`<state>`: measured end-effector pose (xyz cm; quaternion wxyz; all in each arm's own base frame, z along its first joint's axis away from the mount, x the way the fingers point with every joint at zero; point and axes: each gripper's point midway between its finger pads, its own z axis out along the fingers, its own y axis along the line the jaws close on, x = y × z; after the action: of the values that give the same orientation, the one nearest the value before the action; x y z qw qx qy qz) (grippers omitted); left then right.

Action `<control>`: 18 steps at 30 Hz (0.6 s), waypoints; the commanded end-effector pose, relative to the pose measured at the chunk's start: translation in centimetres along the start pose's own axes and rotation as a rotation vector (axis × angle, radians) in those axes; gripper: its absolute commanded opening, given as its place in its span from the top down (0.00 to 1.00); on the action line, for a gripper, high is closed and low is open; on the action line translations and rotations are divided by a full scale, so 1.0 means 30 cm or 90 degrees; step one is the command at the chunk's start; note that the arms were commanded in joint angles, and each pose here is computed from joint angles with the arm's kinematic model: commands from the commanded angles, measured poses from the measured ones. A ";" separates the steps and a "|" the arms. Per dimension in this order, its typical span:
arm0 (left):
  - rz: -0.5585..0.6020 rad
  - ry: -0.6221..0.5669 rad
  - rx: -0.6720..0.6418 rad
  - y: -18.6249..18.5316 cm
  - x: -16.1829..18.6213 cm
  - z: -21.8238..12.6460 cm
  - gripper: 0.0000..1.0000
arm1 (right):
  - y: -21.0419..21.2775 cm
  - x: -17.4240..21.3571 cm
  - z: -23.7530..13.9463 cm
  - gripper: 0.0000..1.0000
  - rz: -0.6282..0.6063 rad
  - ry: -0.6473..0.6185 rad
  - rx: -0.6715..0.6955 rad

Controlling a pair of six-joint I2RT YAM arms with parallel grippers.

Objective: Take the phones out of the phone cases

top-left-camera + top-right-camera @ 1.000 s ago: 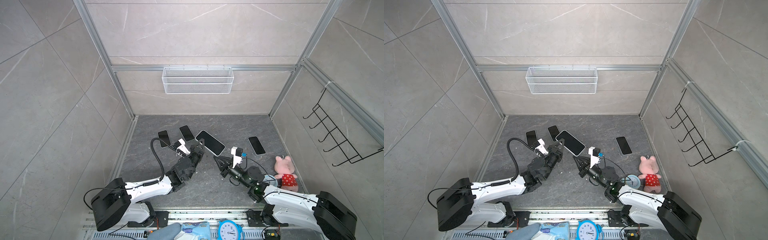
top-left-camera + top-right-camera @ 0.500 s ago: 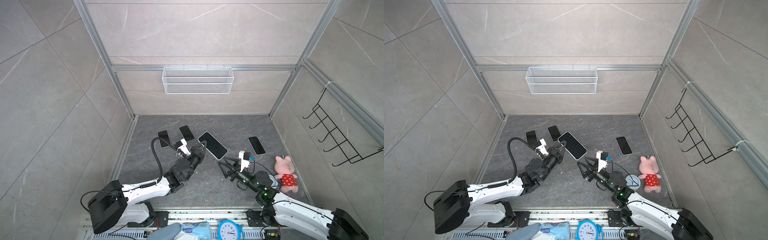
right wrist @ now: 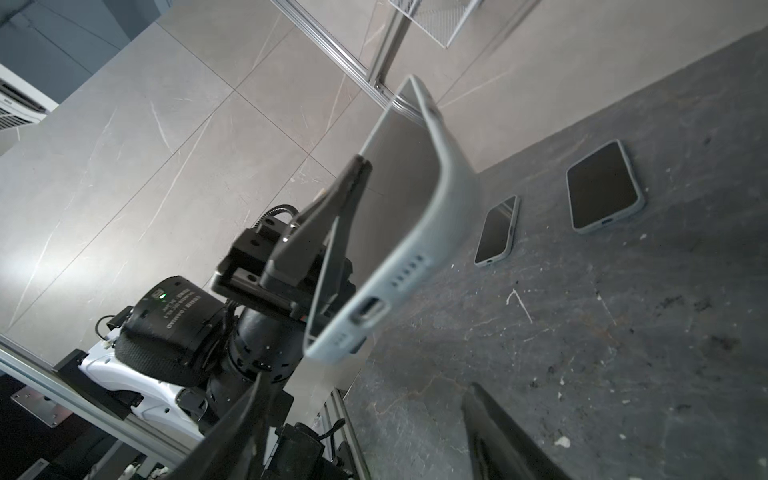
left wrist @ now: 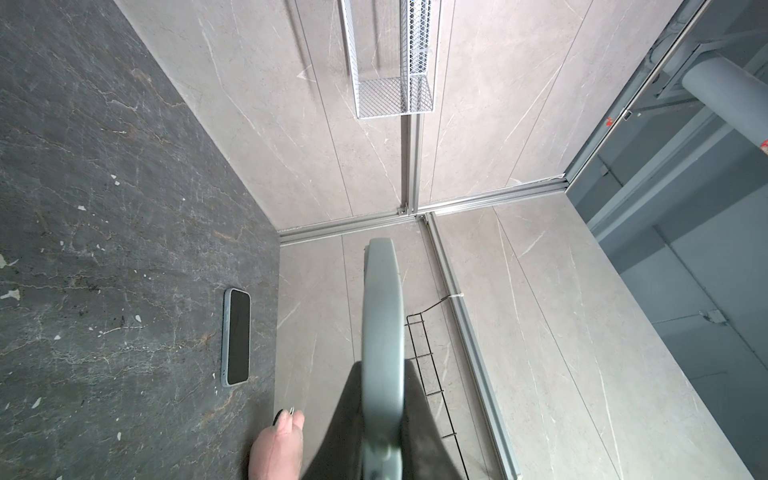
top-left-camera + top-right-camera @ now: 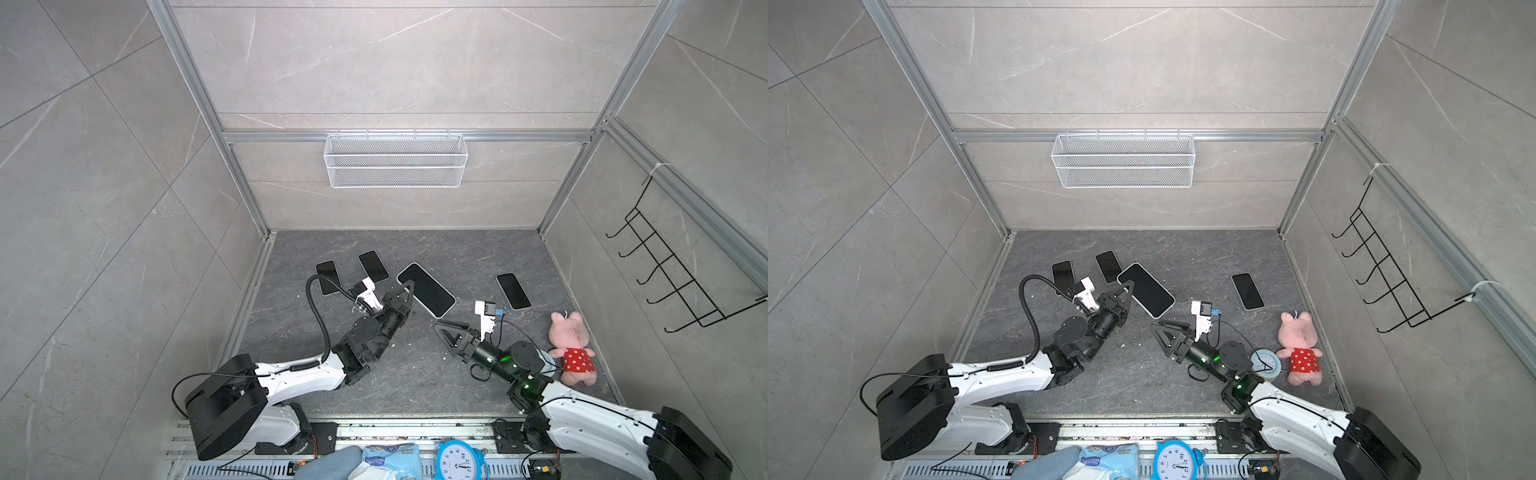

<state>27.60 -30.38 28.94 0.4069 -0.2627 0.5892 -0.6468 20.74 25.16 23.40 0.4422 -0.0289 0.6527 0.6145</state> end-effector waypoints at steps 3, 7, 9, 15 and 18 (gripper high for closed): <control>-0.019 -0.016 0.087 -0.128 -0.029 -0.008 1.00 | 0.115 -0.076 0.021 0.36 0.039 -0.053 -0.112; -0.015 -0.018 0.082 -0.115 -0.030 -0.007 1.00 | 0.125 -0.077 0.034 0.42 0.043 -0.051 -0.126; -0.014 -0.020 0.080 -0.110 -0.031 -0.008 1.00 | 0.130 -0.076 0.033 0.42 0.043 -0.049 -0.131; -0.010 -0.021 0.078 -0.097 -0.030 -0.010 1.00 | 0.116 -0.081 0.033 0.47 0.046 -0.056 -0.117; -0.010 -0.025 0.075 -0.091 -0.034 -0.012 1.00 | 0.111 -0.082 0.038 0.55 0.047 -0.059 -0.116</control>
<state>27.50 -30.17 28.38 0.4128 -0.2581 0.5923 -0.6420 20.78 25.77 25.68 0.4289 -0.0140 0.6005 0.6747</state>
